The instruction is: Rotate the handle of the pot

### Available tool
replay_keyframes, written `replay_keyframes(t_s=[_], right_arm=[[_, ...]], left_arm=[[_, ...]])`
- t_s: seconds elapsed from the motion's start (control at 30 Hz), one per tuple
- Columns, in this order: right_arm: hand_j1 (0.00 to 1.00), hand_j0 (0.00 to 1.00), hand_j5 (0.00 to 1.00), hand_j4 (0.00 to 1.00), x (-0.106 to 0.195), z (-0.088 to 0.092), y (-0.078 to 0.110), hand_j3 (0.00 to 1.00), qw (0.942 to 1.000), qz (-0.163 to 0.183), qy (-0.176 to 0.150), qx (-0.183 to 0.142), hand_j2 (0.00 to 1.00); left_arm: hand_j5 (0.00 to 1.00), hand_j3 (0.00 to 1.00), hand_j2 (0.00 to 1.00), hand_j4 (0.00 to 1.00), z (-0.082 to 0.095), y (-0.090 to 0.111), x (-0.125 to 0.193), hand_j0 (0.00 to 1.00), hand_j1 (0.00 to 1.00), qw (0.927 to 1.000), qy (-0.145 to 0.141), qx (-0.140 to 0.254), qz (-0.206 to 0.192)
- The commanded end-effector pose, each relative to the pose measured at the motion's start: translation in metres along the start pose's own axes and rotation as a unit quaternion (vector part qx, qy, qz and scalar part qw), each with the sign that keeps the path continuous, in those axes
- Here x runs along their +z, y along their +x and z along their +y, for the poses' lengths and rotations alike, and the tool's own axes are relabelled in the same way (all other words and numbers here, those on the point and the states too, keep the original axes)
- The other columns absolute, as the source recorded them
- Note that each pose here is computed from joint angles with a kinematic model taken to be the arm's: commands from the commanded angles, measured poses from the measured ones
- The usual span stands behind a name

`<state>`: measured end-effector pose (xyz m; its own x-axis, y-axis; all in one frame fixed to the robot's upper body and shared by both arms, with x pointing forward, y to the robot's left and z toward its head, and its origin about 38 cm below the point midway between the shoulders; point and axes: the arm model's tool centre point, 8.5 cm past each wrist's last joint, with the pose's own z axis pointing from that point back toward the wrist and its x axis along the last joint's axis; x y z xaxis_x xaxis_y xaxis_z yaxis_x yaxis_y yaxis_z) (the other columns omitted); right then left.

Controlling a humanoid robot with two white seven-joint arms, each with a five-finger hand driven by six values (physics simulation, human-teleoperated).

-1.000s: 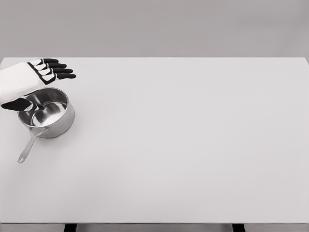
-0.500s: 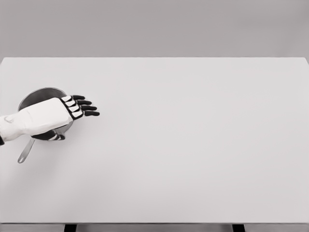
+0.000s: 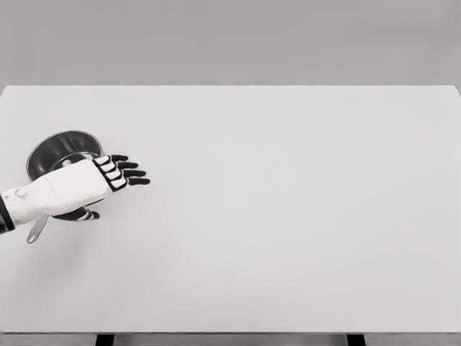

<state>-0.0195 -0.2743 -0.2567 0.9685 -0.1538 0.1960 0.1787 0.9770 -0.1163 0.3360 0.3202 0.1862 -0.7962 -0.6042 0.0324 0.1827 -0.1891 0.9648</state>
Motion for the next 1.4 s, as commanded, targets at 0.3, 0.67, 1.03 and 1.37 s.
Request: replay_keyframes(t_s=[0.3,0.67,1.03,1.37], right_arm=[[1.00,1.00,1.00,1.00,0.000,0.000,0.000,1.00,1.0000,0.000,0.000,0.000,1.00],[1.00,1.00,1.00,1.00,0.000,0.000,0.000,1.00,1.0000,0.000,-0.001,0.000,1.00],[1.00,1.00,1.00,1.00,0.000,0.000,0.000,1.00,1.0000,0.000,0.000,0.000,1.00],[1.00,1.00,1.00,1.00,0.000,0.000,0.000,1.00,1.0000,0.000,0.000,0.000,1.00]], left_arm=[[1.00,1.00,1.00,1.00,-0.021,0.005,0.005,1.00,1.00,0.9999,0.002,0.013,0.007],[1.00,1.00,1.00,1.00,-0.020,-0.014,0.033,1.00,1.00,0.9982,0.012,0.019,0.056],[1.00,1.00,1.00,1.00,-0.018,-0.024,0.048,1.00,1.00,0.9963,0.017,0.021,0.081],[1.00,1.00,1.00,1.00,-0.022,-0.039,0.060,1.00,1.00,0.9937,0.009,0.026,0.108]])
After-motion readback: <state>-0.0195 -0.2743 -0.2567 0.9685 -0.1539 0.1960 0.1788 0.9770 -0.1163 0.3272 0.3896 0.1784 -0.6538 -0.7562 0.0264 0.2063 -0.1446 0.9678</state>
